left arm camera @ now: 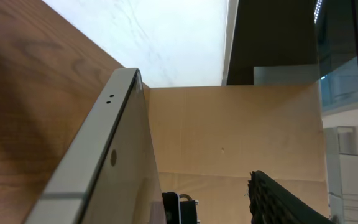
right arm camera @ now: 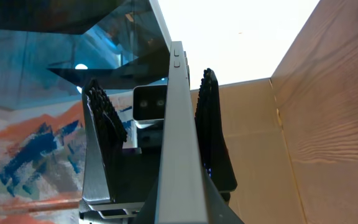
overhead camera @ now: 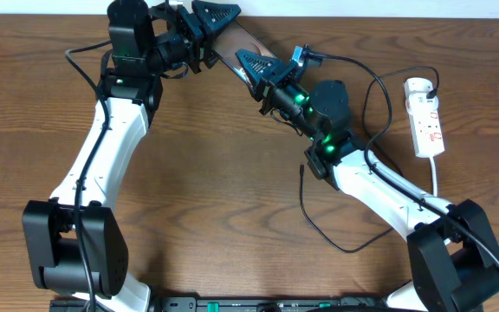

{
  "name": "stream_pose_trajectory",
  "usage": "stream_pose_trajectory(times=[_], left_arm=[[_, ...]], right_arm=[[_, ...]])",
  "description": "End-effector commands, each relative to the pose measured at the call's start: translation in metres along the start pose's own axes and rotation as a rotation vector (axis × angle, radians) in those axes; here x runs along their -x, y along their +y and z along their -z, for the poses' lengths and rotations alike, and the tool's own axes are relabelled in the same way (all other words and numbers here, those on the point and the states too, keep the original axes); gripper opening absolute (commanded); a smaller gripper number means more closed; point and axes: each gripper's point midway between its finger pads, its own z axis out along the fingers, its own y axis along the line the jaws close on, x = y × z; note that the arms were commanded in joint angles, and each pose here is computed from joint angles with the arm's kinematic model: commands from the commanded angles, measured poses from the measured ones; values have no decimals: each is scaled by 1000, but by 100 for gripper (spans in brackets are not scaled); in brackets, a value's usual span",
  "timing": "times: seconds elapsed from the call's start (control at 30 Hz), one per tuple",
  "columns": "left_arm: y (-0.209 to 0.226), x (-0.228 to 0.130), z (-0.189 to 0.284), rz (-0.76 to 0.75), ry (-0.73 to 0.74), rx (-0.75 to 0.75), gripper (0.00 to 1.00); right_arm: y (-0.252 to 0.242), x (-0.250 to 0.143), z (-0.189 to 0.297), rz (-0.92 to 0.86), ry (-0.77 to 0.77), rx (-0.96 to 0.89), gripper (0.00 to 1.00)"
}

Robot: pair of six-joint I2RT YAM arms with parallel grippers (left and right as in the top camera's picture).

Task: Plug charger to phone and switch on socket
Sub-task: 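Close the left gripper on the phone's top edge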

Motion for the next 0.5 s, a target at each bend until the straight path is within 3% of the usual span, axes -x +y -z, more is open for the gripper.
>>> stream_pose_trajectory(times=[0.0,0.1,0.47], left_arm=[[-11,-7,1,-22,26,-21,61],[-11,-7,1,-22,30,-22,59],[-13,-14,2,-47,67,-35,32]], right_arm=[[15,-15,-3,4,43,37,2],[15,-14,-3,4,35,39,2],[20,-13,-3,-3,29,59,2]])
